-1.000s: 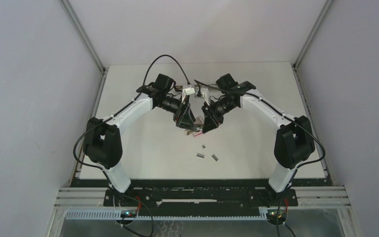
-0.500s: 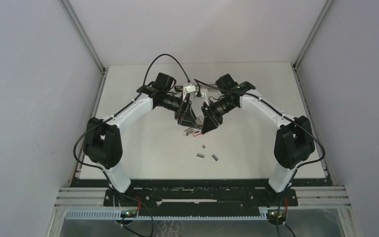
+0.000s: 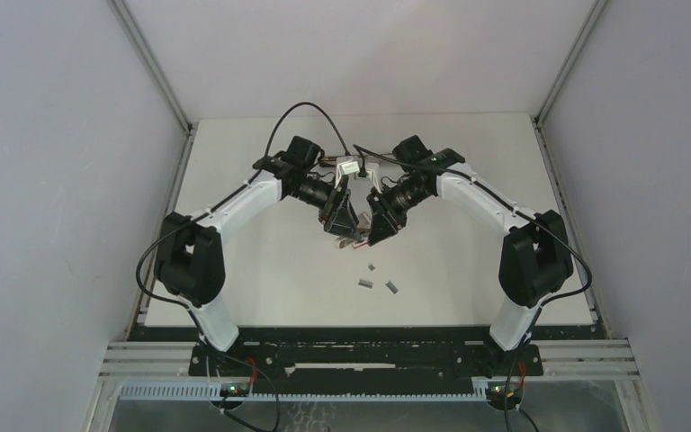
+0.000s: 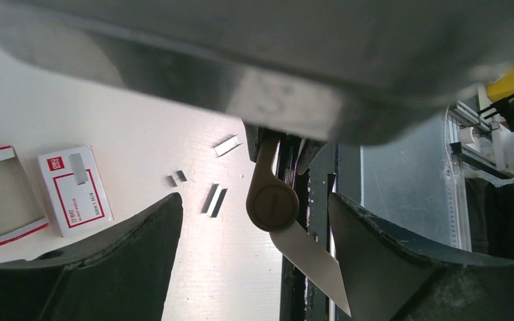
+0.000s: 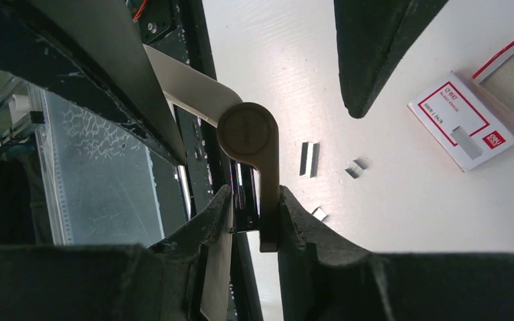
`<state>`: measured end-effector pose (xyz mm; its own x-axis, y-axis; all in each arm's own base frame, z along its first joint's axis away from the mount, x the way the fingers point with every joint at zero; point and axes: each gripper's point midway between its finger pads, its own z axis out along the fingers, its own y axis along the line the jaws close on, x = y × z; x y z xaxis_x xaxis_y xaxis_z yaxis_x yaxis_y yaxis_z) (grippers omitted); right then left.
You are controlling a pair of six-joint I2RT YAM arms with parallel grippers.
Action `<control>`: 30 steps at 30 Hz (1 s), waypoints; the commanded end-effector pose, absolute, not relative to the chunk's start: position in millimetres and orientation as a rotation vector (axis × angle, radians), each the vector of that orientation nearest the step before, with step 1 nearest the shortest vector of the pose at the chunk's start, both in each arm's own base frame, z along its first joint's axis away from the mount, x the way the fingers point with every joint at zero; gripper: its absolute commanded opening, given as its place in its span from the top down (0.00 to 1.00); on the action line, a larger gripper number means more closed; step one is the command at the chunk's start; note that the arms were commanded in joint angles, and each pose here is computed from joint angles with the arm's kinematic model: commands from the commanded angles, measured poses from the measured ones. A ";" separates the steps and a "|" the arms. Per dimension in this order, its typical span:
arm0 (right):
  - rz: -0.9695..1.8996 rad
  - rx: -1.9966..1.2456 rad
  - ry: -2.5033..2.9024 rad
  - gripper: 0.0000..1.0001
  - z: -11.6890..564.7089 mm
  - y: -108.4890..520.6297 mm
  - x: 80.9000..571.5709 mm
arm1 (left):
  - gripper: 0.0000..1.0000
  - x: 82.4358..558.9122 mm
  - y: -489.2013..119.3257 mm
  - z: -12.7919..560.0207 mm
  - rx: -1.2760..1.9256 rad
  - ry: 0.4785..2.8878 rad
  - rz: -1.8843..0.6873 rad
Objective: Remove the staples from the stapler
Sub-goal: Unload the staple at the center of the board.
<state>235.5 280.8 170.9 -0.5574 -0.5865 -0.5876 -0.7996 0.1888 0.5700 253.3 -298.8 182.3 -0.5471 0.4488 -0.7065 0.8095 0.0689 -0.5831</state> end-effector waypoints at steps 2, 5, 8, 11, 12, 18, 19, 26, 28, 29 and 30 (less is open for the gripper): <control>1.307 -1.329 2.167 0.96 182.7 287.1 241.9 | 0.19 239.5 -305.6 181.3 1.329 1.991 -1.512; 1.302 -1.326 2.170 0.96 182.2 287.1 242.6 | 0.22 240.1 -305.9 180.8 1.330 1.991 -1.510; 1.291 -1.330 2.178 0.96 180.7 288.5 242.0 | 0.27 242.7 -308.1 181.2 1.313 1.996 -1.514; 1.283 -1.331 2.181 0.96 181.0 290.0 241.6 | 0.31 244.7 -309.9 181.0 1.299 2.006 -1.522; 1.281 -1.330 2.182 0.96 181.3 290.5 241.3 | 0.32 245.0 -310.1 180.2 1.295 2.013 -1.525; 1.259 -1.317 2.195 0.96 180.1 292.9 243.1 | 0.34 244.1 -312.1 180.8 1.284 2.015 -1.561; 1.253 -1.318 2.198 0.96 179.6 293.8 242.9 | 0.34 244.1 -312.5 181.1 1.282 2.016 -1.568; 1.241 -1.323 2.206 0.97 175.9 298.3 242.1 | 0.26 243.8 -313.7 180.8 1.279 2.022 -1.576; 1.250 -1.319 2.210 0.97 173.1 297.0 243.2 | 0.20 247.7 -309.9 180.8 1.275 2.022 -1.539; 1.266 -1.312 2.212 0.97 171.9 295.8 243.8 | 0.17 251.3 -307.9 181.2 1.261 2.020 -1.522; 1.291 -1.304 2.213 0.97 170.7 294.2 244.4 | 0.13 257.6 -303.5 181.7 1.228 2.024 -1.503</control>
